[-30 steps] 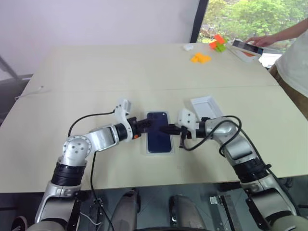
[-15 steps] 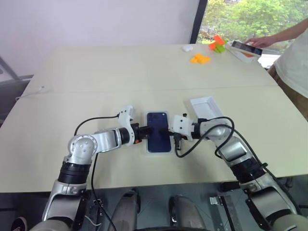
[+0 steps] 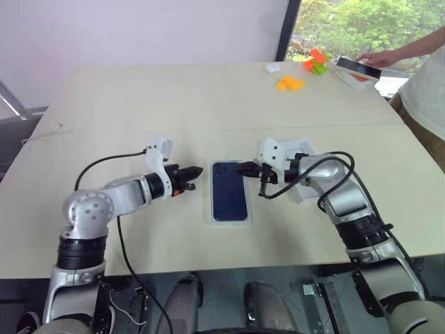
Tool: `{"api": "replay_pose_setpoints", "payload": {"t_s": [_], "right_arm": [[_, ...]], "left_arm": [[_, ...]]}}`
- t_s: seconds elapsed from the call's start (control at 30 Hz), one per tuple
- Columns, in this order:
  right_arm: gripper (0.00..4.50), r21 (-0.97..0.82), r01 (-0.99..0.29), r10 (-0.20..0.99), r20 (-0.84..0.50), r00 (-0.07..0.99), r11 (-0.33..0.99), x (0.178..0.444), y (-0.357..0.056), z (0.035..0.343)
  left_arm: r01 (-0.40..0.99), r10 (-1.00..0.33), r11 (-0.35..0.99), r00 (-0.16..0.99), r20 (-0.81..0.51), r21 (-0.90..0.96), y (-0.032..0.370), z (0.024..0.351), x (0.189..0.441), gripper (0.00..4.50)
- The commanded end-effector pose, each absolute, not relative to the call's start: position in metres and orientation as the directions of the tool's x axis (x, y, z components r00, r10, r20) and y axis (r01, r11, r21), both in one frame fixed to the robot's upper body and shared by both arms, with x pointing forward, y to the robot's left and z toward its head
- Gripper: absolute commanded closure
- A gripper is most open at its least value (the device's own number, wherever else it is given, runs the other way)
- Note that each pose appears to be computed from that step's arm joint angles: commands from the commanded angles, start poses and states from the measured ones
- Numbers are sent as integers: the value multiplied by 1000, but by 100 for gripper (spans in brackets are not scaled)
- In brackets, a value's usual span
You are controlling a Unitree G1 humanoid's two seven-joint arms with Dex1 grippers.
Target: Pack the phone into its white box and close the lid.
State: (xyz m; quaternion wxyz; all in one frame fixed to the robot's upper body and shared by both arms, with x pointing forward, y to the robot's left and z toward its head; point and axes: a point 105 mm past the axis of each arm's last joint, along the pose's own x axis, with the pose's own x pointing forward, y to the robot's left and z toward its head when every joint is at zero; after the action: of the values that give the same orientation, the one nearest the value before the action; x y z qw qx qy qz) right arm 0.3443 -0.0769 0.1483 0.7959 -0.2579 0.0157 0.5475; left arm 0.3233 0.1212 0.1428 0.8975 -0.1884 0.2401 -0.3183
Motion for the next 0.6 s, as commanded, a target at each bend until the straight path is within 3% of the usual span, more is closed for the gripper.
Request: {"api": "replay_pose_setpoints", "payload": {"t_s": [0.03, 0.17, 0.3, 0.6], "right_arm": [[447, -460, -862, 855, -340, 392, 213, 342, -87, 152], [447, -481, -846, 790, -415, 452, 231, 349, -112, 137], [447, -549, -819, 691, -527, 495, 169, 354, -142, 114], [447, -489, -862, 755, -511, 410, 137, 333, -118, 102]], "left_arm": [[483, -636, 761, 690, -346, -433, 134, 141, 317, 450], [437, -564, 825, 675, -477, -358, 149, 109, 309, 450], [442, -602, 797, 635, -484, -412, 133, 90, 302, 450], [500, -664, 748, 537, -521, -437, 87, 69, 303, 450]]}}
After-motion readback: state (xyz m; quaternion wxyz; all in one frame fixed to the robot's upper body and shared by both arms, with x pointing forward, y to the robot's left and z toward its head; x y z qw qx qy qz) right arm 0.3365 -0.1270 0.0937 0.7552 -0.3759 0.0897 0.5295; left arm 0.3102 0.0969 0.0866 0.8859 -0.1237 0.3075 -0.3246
